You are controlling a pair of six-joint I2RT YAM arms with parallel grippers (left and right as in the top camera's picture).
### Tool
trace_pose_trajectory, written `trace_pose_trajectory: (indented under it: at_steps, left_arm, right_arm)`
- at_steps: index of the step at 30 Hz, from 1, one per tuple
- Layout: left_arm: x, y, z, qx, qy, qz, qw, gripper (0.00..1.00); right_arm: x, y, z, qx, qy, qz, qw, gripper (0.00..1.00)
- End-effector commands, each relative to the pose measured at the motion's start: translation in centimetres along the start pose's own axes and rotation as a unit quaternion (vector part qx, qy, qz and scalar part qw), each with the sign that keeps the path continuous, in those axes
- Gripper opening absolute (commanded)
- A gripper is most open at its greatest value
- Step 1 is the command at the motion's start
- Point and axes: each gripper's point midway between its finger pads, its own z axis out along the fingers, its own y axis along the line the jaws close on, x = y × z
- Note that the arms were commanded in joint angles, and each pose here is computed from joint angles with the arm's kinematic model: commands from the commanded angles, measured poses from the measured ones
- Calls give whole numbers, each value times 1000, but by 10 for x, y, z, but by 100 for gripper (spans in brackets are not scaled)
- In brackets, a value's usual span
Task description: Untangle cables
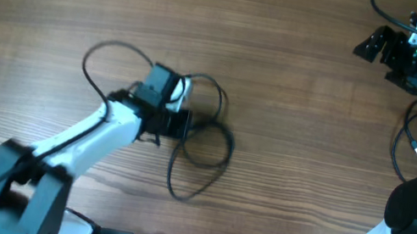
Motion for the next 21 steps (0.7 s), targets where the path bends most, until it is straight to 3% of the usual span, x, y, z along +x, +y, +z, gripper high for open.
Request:
trace_pose_trajectory:
  at_steps: [1,4,7,10,11,15,21]
  left_arm:
    - [-86,-61,-109,60,-165,48,983,4]
    - [-109,-106,-195,126,-264,82,953,4]
    - [-115,-95,-222,103,-310,20,945,4]
    - [-112,-36,-207,-19,-310,-115,944,4]
    - [-107,-30,-197,-31,-291,-128,948,4]
    - [-91,-36,-164,-11,-212,-127,969,4]
    - [-107,-72,-175,99,-217,-124,963,4]
  right_arm:
    - [6,8,3,2,8,-27,1000,100]
    - [10,20,6,-8,14,-45,999,100]
    - [16,48,7,-73,22,-92,993,100]
    - [27,84,4,-155,33,-133,978,99]
    - [32,96,2,-183,37,-147,971,99]
    - [50,132,-10,-236,43,-195,951,98]
    - [86,190,-30,-264,43,-275,924,98]
